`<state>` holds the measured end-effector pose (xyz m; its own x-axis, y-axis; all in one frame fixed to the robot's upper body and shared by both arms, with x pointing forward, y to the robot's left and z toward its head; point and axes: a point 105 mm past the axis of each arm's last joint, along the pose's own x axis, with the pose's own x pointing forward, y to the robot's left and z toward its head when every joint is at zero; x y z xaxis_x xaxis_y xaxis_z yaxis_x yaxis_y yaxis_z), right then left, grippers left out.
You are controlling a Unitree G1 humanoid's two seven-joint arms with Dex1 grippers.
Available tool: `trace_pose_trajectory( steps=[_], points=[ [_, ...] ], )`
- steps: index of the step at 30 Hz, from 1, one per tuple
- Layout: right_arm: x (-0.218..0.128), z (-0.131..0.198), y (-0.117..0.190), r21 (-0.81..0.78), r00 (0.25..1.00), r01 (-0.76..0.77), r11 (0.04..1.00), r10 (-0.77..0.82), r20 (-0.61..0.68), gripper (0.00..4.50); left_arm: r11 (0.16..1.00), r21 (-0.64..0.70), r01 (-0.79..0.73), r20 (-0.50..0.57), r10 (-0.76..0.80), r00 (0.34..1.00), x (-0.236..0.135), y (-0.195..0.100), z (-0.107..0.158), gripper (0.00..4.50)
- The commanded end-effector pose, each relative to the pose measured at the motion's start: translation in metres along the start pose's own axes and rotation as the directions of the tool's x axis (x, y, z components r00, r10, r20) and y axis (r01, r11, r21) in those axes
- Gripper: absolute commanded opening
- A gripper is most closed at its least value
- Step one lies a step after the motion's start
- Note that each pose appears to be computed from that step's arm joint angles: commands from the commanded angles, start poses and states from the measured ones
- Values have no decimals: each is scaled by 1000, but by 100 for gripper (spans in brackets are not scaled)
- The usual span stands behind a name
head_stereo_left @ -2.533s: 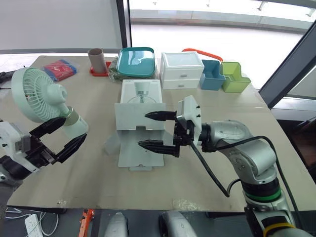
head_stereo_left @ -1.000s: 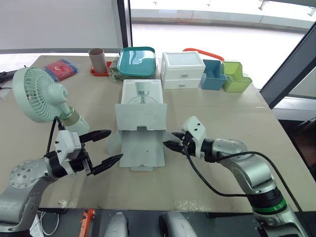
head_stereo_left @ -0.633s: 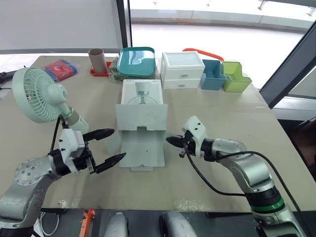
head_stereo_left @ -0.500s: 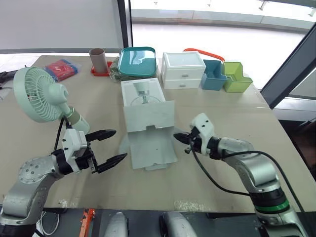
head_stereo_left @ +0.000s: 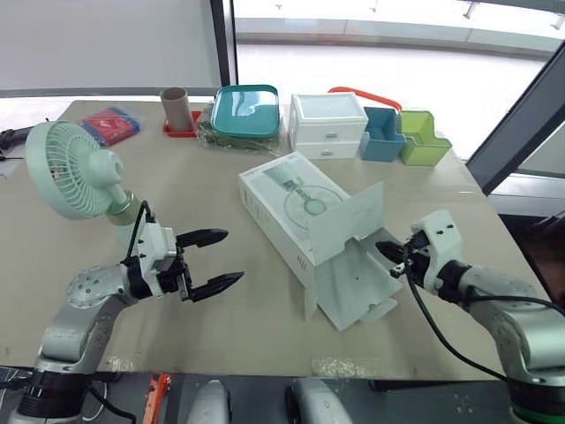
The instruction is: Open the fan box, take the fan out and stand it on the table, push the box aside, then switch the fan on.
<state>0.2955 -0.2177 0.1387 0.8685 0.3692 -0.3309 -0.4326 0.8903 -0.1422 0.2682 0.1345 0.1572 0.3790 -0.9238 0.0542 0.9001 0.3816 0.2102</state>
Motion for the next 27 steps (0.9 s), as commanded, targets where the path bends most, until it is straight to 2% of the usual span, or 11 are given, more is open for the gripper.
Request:
trace_pose_trajectory(
  steps=[1, 6, 11, 20, 27],
  points=[
    [-16, -7, -28, 32, 990, 138, 990, -137, -21, 2, 999, 36, 38, 22, -38, 999, 4, -2, 9, 450],
    [-21, -20, -54, 82, 965, 260, 962, -256, -63, 2, 998, 38, 40, 21, -40, 999, 2, 0, 11, 450],
    [-23, -14, -81, 133, 926, 377, 917, -374, -47, 2, 998, 43, 50, 11, -51, 999, 4, -2, 8, 450],
    [-22, -11, -90, 147, 907, 420, 895, -419, -42, 2, 998, 43, 42, 12, -43, 999, 2, 0, 10, 450],
    [-31, -25, -110, 221, 838, 545, 809, -533, -114, 2, 998, 39, 53, 14, -54, 998, 6, 2, 8, 450]
  ],
)
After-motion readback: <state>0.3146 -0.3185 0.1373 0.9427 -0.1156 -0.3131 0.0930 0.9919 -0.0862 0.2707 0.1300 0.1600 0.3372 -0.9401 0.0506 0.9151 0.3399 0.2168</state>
